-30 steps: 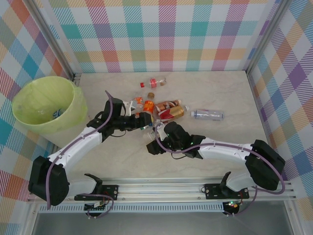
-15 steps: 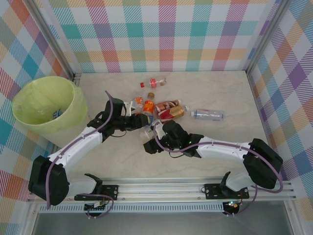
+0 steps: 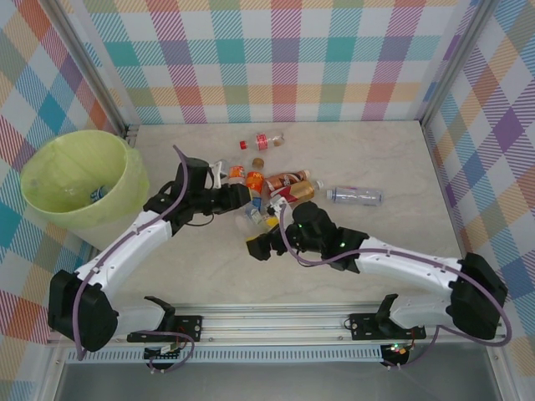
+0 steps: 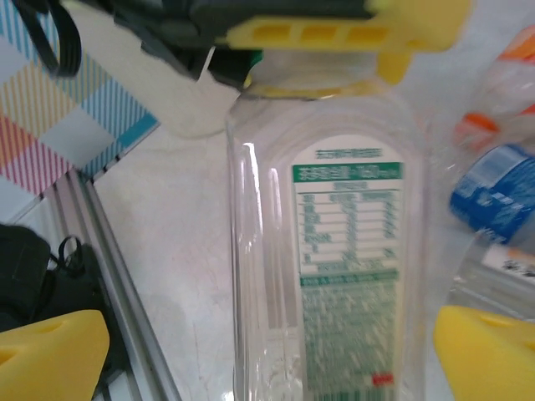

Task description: Put the plastic bottles in the bin

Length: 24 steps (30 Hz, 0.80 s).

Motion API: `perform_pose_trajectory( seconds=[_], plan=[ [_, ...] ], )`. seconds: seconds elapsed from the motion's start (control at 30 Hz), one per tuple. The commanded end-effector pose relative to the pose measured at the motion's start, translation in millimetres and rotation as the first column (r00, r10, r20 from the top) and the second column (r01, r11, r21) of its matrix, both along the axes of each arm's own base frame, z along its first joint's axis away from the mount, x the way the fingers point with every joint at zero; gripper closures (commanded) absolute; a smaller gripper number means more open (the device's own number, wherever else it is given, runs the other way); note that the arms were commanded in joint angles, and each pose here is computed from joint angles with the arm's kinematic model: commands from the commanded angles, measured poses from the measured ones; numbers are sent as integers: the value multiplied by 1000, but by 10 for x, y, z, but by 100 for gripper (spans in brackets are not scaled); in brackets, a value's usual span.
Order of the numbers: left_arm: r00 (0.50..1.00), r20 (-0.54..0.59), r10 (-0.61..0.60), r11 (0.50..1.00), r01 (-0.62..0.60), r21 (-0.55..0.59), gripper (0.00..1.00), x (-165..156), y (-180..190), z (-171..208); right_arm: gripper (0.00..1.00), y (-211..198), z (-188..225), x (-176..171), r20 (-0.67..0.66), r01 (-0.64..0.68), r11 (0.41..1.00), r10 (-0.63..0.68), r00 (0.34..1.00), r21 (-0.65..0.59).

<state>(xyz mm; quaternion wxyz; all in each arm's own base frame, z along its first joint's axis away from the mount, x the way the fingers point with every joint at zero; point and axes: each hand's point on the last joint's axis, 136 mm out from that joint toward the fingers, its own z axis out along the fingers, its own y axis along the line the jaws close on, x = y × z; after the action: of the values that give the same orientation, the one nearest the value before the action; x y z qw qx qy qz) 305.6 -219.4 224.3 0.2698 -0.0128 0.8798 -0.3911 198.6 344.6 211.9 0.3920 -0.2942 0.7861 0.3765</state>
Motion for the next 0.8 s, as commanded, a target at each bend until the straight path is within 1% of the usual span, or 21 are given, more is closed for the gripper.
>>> perform_pose_trajectory(
  seconds=[0.0,0.1,0.2,0.27,0.3,0.37,0.43,0.5,0.57,0.67,0.77],
  plan=[
    [989,132,61,998,-64,13,100,114,188,429,0,-332,103,247,75,213,977,-210,975,-30],
    [971,200,128,989,-139,41,100,239,361,641,0,-562,196,376,119,342,940,-338,934,-9],
    [938,285,195,972,-225,75,100,365,554,901,0,-815,177,500,122,488,873,-483,867,-9],
    [900,354,255,947,-307,99,100,430,723,1108,0,-1039,111,578,103,608,794,-602,792,-26],
    [870,393,299,923,-368,112,100,461,849,1210,0,-1142,80,603,97,654,756,-649,755,-28],
    [810,460,364,877,-464,123,100,484,1064,1386,0,-1283,83,629,73,716,697,-716,695,21],
    [751,519,407,836,-535,118,100,476,1246,1574,0,-1359,81,633,30,742,663,-747,664,97],
    [702,573,424,804,-583,120,100,456,1378,1763,0,-1413,78,637,-27,758,631,-765,643,164],
    [646,628,434,754,-642,140,100,431,1538,1951,0,-1458,66,640,-57,767,613,-773,632,188],
    [539,704,462,637,-754,160,100,347,1846,2256,0,-1519,21,613,-38,774,618,-778,628,141],
    [420,770,480,497,-854,155,100,233,2150,2499,0,-1576,4,588,-22,778,620,-780,625,105]
  ],
)
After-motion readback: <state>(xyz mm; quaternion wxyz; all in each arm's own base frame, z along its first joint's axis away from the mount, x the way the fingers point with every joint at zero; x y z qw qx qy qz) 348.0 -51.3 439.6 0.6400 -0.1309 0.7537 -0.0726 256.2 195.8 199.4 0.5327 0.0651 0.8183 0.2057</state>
